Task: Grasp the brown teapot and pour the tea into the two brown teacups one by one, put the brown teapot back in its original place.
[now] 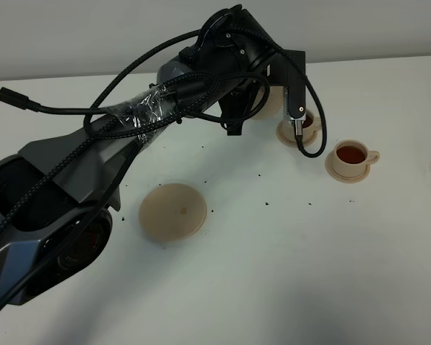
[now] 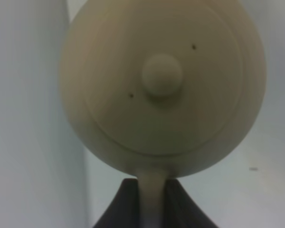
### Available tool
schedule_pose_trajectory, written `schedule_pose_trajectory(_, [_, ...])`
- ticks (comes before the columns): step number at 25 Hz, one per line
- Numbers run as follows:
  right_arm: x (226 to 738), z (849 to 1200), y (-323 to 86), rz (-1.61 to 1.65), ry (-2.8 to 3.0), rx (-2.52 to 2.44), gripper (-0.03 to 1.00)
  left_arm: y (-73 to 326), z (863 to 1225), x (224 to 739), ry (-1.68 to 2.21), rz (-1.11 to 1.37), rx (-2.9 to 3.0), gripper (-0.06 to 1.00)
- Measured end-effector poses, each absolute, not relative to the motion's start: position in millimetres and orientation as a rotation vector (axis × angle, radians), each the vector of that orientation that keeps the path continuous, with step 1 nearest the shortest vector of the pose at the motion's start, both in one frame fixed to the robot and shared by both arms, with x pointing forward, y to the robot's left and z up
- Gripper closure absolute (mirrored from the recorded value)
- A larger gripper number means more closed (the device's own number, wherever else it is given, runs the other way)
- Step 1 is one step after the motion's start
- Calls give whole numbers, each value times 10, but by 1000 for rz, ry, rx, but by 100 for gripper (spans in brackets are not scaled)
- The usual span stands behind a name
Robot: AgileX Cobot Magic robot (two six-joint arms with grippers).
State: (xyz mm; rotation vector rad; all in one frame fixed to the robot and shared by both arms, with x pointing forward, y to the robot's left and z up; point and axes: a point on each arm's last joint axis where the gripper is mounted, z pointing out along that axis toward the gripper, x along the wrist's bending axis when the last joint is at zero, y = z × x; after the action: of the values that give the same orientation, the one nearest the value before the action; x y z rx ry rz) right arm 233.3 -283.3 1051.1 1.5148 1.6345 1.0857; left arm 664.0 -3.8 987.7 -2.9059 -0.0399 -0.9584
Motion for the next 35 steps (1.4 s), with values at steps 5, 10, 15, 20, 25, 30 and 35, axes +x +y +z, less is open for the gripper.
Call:
schedule_pose_trajectory(5, [2333,10511,-2833,1086,1634,1515,58,-32,9804,6514,-397,-744,-2995,79])
schedule_pose_trajectory(10, [2333,10511,-2833,1086,1634,1515,58,-45,9750,6403,-659,-531,-3030,79])
schedule_pose_trajectory(15, [2333,10511,-2833,1086,1634,1515,58,-51,9683,6363,-811,-351,-3064,79])
schedule_pose_trajectory(20, [2333,10511,-2833,1086,1634,1515,58,-89,9594,6343,-894,-246,-3082,79])
schedule_pose_trajectory(25, [2333,10511,-2833,1086,1634,1515,58,-109,9537,6333,-905,-204,-3086,79])
schedule_pose_trajectory(30, [2333,10511,-2833,1086,1634,1515,58,-129,9755,6280,-944,-242,-3112,79])
schedule_pose_trajectory(35, [2333,10511,-2833,1086,1634,1515,58,-109,10077,6209,-1070,-287,-3132,79])
